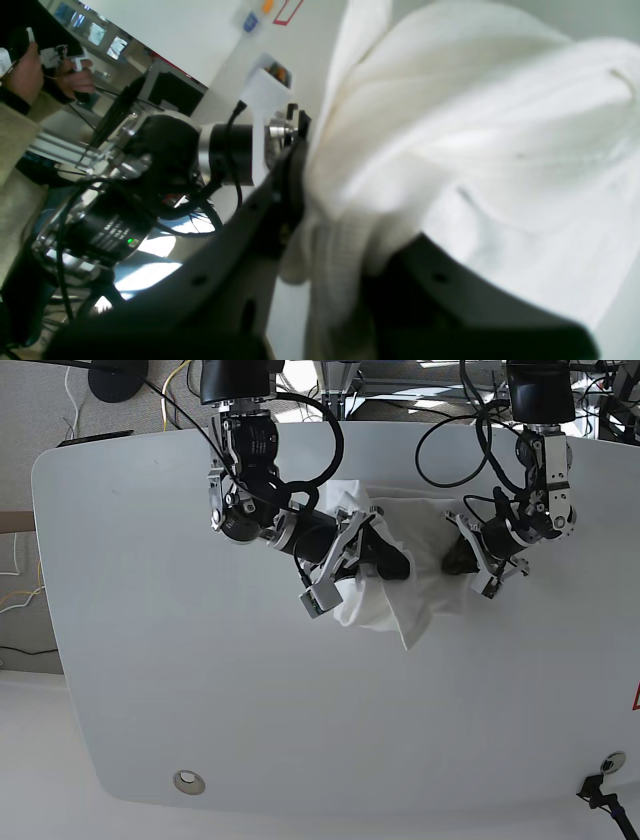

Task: Fold the T-shirt properly
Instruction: 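Lift the band ends and fold them toward each other over the middle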

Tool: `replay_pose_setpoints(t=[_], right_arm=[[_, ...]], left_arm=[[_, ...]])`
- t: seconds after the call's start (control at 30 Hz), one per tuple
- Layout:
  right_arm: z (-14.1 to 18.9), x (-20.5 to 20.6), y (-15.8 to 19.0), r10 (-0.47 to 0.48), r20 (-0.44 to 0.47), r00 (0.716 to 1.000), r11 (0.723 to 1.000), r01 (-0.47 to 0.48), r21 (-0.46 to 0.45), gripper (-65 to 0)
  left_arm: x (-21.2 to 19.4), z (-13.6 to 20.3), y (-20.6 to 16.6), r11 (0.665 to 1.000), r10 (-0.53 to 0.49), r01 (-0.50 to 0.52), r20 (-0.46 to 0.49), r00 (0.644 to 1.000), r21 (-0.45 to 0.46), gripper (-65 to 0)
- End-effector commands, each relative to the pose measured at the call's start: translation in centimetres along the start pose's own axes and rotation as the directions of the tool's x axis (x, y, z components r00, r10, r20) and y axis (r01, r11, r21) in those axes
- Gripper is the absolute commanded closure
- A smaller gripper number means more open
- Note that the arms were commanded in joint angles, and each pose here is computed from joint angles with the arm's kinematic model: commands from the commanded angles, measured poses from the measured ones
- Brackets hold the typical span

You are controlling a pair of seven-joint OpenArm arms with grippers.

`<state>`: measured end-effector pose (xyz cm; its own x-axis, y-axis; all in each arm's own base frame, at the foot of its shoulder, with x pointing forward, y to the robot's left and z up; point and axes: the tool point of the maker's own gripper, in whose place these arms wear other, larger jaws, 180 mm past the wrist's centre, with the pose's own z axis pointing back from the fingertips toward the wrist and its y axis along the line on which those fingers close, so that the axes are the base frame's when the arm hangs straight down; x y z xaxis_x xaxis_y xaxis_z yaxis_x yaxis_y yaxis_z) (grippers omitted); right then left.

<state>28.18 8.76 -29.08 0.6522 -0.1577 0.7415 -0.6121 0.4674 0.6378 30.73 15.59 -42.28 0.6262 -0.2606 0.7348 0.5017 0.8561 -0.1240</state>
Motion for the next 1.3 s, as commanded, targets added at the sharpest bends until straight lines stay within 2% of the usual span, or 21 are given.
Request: replay_pose_setpoints(t=[0.0, 0.03, 0.17, 0.2, 0.27, 0.5, 0.7, 0.9, 1.0, 1.13, 1.2, 1.27], right_arm=[[-0.1, 2.1, 1.0, 0.025, 0.063, 0.998, 0.999, -0.028, 0.035, 0.0], [-0.2, 2.2, 0.9, 0.029, 0.063, 0.998, 0.999, -0.031, 0.035, 0.0], [-0.2, 2.4, 1.0, 0.033, 0.065, 0.997, 0.999, -0.035, 0.035, 0.0], [-0.2, 2.5, 1.0, 0.035, 0.067, 0.997, 0.999, -0.038, 0.036, 0.0], [-0.3, 2.8, 1.0, 0.042, 0.070, 0.997, 0.998, -0.045, 0.037, 0.0], [-0.4, 3.4, 1.1, 0.056, 0.076, 0.996, 0.997, -0.059, 0.041, 0.0], [-3.0, 2.6, 3.1, 0.082, 0.017, 0.996, 0.988, -0.084, 0.127, 0.0], [-6.0, 1.5, 4.7, 0.070, -0.001, 0.998, 0.976, -0.068, 0.207, -0.4], [-6.4, 1.3, 5.1, 0.079, -0.014, 0.997, 0.973, -0.074, 0.221, -23.1], [-7.0, 2.8, 5.9, 0.131, -0.002, 0.991, 0.962, -0.127, 0.242, -46.5], [-7.2, 3.7, 6.3, 0.163, 0.006, 0.987, 0.954, -0.159, 0.253, -51.2], [-7.4, 4.3, 6.6, 0.184, 0.012, 0.983, 0.949, -0.181, 0.259, -51.2]], left_arm=[[-0.6, 0.4, 1.1, 0.999, -0.027, 0.029, -0.055, 0.998, 0.035, 0.0], [-0.4, 0.4, 1.1, 0.999, -0.029, 0.031, -0.051, 0.998, 0.036, -4.2], [1.6, 2.4, 3.0, 0.993, -0.065, 0.066, -0.009, 0.998, 0.100, -33.3], [2.0, 3.0, 3.6, 0.990, -0.066, 0.067, -0.009, 0.998, 0.123, -38.3], [2.8, 4.2, 4.9, 0.983, -0.069, 0.070, -0.008, 0.998, 0.168, -44.5], [6.9, 8.6, 7.6, 0.946, -0.125, 0.089, 0.097, 0.987, 0.311, -45.4], [6.7, 10.8, 9.6, 0.925, -0.098, 0.046, 0.122, 0.988, 0.376, -45.4], [6.2, 13.2, 11.9, 0.893, -0.063, -0.011, 0.149, 0.987, 0.449, -45.4], [6.1, 14.1, 12.6, 0.881, -0.059, -0.019, 0.151, 0.987, 0.472, -45.4], [5.6, 14.5, 12.8, 0.879, -0.064, -0.008, 0.134, 0.989, 0.476, -45.4], [5.3, 14.5, 12.7, 0.880, -0.061, -0.007, 0.129, 0.990, 0.474, -45.4], [5.3, 14.5, 12.7, 0.880, -0.061, -0.007, 0.129, 0.990, 0.474, -45.4]])
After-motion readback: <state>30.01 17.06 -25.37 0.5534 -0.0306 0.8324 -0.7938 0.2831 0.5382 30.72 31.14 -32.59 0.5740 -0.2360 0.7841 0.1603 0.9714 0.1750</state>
